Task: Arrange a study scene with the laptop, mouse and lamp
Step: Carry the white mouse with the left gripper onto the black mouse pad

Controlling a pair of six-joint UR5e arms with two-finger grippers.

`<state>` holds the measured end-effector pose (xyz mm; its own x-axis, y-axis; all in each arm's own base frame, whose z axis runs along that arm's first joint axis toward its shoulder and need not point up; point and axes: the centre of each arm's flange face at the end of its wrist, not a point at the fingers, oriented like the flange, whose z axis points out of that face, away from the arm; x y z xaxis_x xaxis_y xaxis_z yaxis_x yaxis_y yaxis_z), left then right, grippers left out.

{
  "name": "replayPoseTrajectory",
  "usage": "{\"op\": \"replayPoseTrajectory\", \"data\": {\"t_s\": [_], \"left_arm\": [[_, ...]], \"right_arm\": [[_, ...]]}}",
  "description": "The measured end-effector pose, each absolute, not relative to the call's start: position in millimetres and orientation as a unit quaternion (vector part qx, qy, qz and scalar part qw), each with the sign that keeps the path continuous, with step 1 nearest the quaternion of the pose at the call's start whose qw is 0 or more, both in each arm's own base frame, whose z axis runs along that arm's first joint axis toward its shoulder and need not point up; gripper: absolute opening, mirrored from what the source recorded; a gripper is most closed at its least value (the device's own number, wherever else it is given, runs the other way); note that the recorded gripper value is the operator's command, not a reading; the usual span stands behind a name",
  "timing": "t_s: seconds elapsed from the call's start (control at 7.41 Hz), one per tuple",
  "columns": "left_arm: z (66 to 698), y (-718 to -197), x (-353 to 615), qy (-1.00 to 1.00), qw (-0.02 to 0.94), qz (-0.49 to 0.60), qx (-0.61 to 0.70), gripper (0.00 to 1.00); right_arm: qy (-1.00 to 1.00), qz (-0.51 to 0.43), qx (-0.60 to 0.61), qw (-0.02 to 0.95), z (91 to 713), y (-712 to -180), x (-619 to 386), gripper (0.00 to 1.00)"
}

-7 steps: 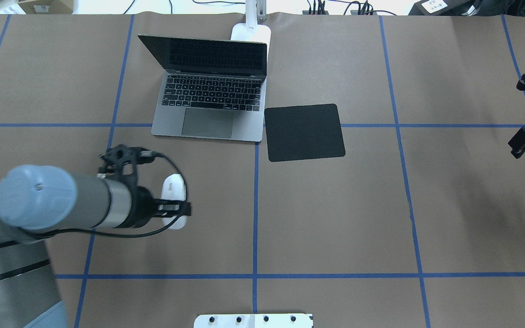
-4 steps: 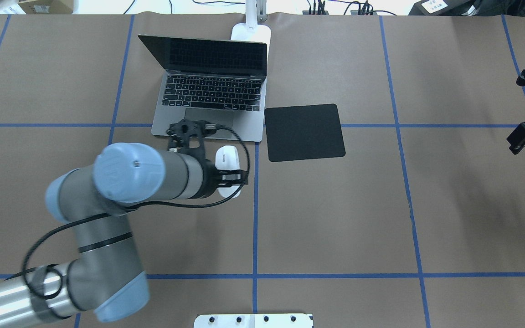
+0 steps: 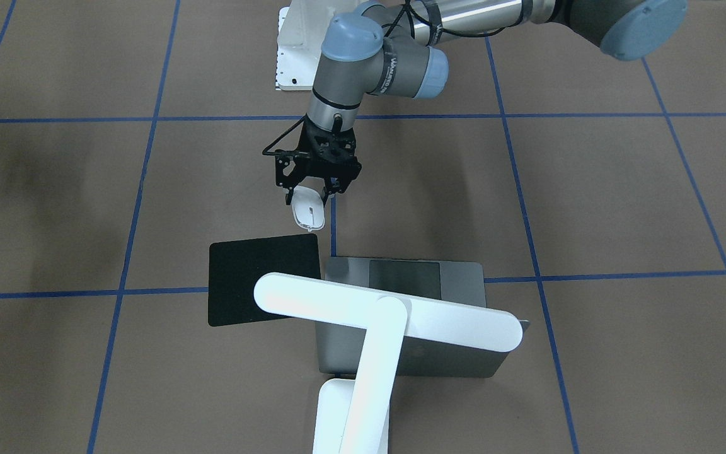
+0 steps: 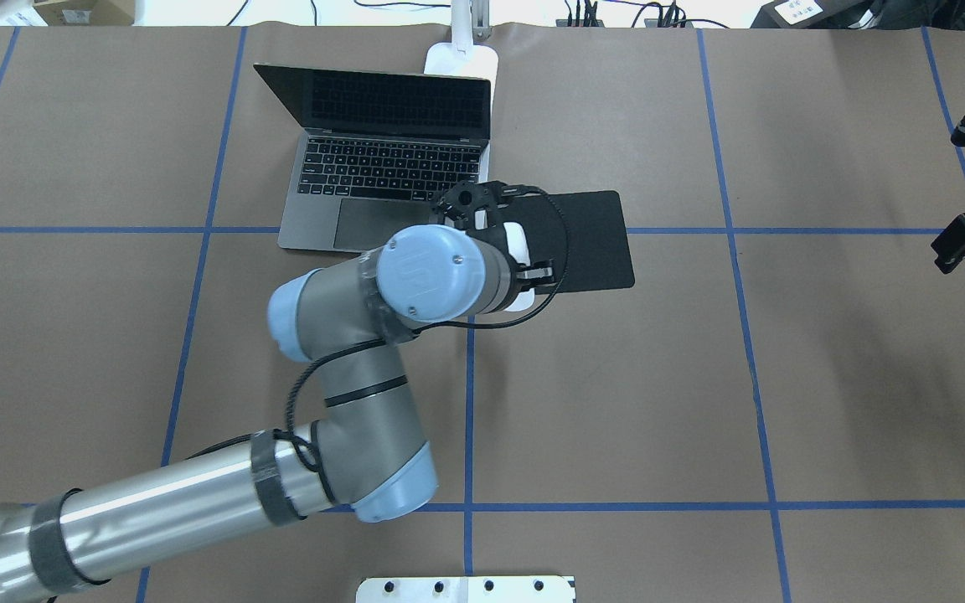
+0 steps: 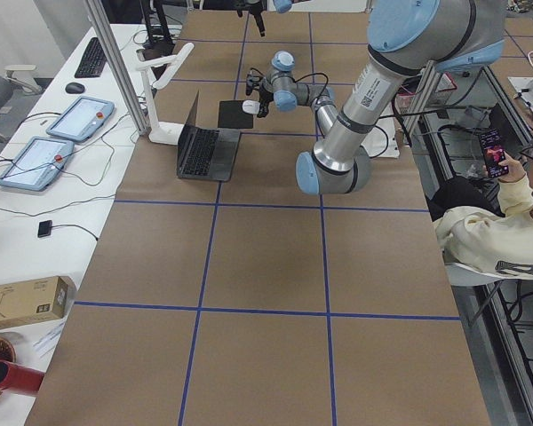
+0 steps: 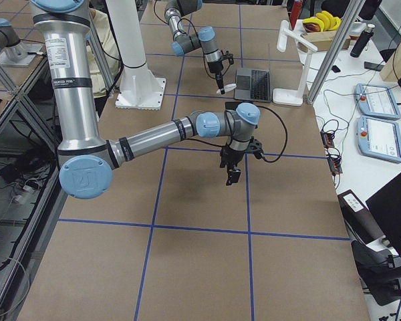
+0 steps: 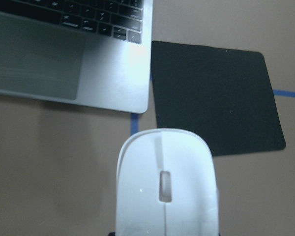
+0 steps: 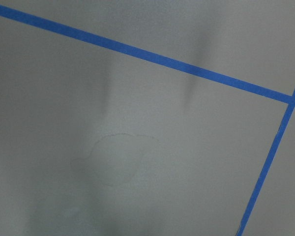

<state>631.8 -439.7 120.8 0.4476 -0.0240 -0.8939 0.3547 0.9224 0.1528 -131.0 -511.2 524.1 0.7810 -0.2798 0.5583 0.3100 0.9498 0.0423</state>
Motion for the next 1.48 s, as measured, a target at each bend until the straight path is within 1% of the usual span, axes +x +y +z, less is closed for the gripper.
{"op": "replayPoseTrajectory", "data": {"t_s": [0.27,0.4,0.54,0.67,0.94,1.21,1.35,1.48], "left_arm": [[111,-464,663,0.503,0.831,-0.138,0.192,0.43],[110,-472,674,0.497,0.831,-0.146,0.202,0.57],[111,-478,684,0.489,0.833,-0.152,0.21,0.78],[117,-481,695,0.483,0.834,-0.158,0.215,0.9],[128,-477,711,0.478,0.833,-0.167,0.221,0.99],[119,-472,705,0.488,0.828,-0.164,0.225,0.99],[113,-465,685,0.496,0.825,-0.151,0.224,0.99],[120,-451,646,0.497,0.83,-0.129,0.217,0.99]], "right_arm": [[-0.291,-0.157,-0.021,0.943,522,-509,-127,1.0],[-0.291,-0.156,-0.021,0.944,523,-509,-126,1.0],[-0.29,-0.155,-0.023,0.944,524,-508,-125,1.0],[-0.29,-0.152,-0.023,0.945,525,-509,-124,1.0],[-0.29,-0.145,-0.023,0.946,524,-511,-122,1.0],[-0.29,-0.119,-0.023,0.949,518,-515,-118,1.0],[-0.289,-0.107,-0.024,0.951,519,-518,-113,1.0],[-0.288,-0.099,-0.025,0.952,522,-520,-108,1.0]]}}
